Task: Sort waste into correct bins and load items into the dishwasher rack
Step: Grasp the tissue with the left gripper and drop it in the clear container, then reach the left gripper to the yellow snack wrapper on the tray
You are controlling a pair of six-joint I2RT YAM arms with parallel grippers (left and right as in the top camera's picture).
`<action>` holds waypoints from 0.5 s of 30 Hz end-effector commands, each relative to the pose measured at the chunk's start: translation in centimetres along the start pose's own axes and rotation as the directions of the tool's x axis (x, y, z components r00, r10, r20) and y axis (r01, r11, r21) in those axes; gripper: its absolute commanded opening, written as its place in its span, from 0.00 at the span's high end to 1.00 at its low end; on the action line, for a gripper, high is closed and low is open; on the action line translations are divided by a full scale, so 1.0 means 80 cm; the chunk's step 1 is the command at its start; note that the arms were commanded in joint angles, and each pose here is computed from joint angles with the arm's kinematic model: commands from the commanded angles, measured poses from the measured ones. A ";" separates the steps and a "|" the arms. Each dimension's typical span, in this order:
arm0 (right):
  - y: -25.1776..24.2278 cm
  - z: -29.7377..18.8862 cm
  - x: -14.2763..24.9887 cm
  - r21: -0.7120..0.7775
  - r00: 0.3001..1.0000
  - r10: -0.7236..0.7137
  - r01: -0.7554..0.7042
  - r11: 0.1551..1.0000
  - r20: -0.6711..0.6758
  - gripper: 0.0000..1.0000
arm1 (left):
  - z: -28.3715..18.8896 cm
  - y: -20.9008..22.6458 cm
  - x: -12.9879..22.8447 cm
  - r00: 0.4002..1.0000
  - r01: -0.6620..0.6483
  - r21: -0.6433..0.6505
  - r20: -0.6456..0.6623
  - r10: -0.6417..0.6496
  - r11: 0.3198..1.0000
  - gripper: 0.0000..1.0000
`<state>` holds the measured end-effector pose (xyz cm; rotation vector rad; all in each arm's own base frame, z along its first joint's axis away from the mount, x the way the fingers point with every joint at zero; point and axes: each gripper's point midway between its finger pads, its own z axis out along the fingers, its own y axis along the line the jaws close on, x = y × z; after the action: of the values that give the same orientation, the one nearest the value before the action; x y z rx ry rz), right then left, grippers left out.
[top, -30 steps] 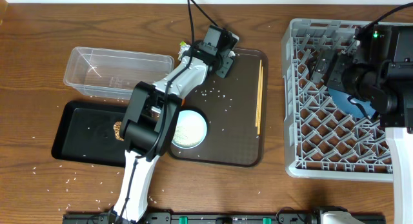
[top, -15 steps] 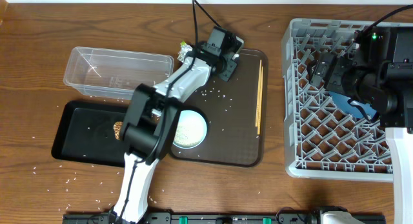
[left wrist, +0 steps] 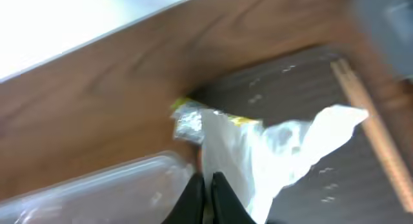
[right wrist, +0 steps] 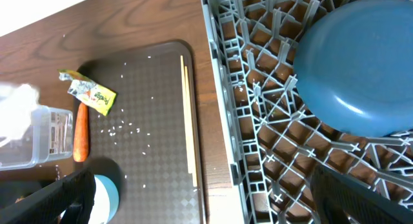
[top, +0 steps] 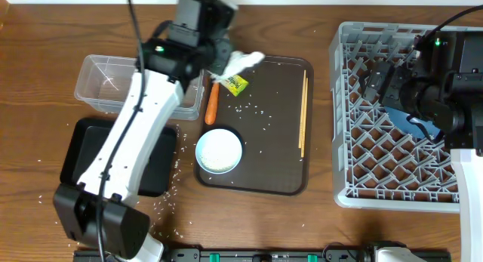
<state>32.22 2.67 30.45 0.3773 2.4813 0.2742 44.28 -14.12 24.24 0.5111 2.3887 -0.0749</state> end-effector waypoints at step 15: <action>-0.002 0.001 -0.001 0.003 1.000 0.018 -0.018 1.000 -0.002 0.01 | 0.029 0.148 0.095 0.934 0.253 -0.242 -0.191 -0.302 0.937 0.83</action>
<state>32.21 2.68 30.45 0.3771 2.4818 0.2750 45.26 -0.99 20.59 0.1332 2.5758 0.1412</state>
